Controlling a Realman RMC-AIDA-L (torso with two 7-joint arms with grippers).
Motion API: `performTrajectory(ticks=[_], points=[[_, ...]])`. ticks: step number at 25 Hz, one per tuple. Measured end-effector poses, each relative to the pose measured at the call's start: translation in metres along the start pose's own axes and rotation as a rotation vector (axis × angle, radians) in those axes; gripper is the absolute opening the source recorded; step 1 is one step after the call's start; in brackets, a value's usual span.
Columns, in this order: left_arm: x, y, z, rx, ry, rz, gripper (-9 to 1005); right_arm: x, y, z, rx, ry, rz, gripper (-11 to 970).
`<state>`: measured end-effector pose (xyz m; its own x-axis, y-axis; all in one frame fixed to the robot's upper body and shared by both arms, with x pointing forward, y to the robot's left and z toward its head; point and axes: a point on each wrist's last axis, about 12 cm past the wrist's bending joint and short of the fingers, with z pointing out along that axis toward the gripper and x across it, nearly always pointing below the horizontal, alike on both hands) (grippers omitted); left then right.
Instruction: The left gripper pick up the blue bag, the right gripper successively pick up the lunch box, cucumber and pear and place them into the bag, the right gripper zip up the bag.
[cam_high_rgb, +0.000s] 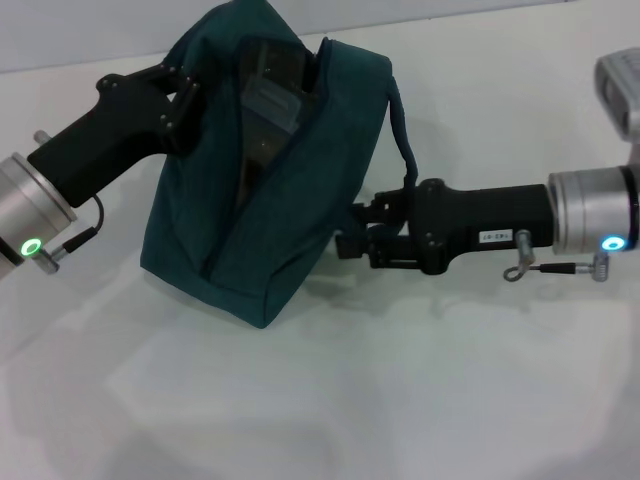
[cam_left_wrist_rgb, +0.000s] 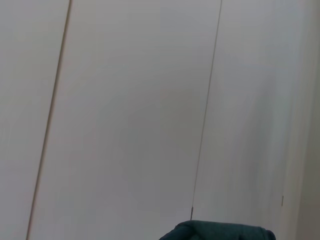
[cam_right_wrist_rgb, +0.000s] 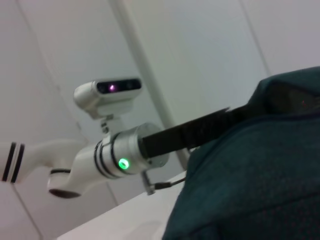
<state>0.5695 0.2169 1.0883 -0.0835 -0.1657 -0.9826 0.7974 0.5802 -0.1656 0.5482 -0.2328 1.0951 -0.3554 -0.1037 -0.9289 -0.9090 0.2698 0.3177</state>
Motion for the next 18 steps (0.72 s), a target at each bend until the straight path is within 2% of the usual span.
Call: performTrajectory(ticks=[7, 13, 18], points=[[-0.001, 0.0, 0.0, -0.001, -0.004, 0.0, 59, -0.003, 0.0, 0.011, -0.03, 0.031, -0.012, 395], [0.003, 0.0, -0.006, -0.024, -0.009, 0.022, 60, 0.002, -0.004, 0.003, 0.039, 0.003, -0.02, 367], [0.01, 0.002, -0.016, -0.09, -0.039, 0.007, 60, 0.004, -0.003, -0.005, 0.085, -0.085, -0.055, 190]])
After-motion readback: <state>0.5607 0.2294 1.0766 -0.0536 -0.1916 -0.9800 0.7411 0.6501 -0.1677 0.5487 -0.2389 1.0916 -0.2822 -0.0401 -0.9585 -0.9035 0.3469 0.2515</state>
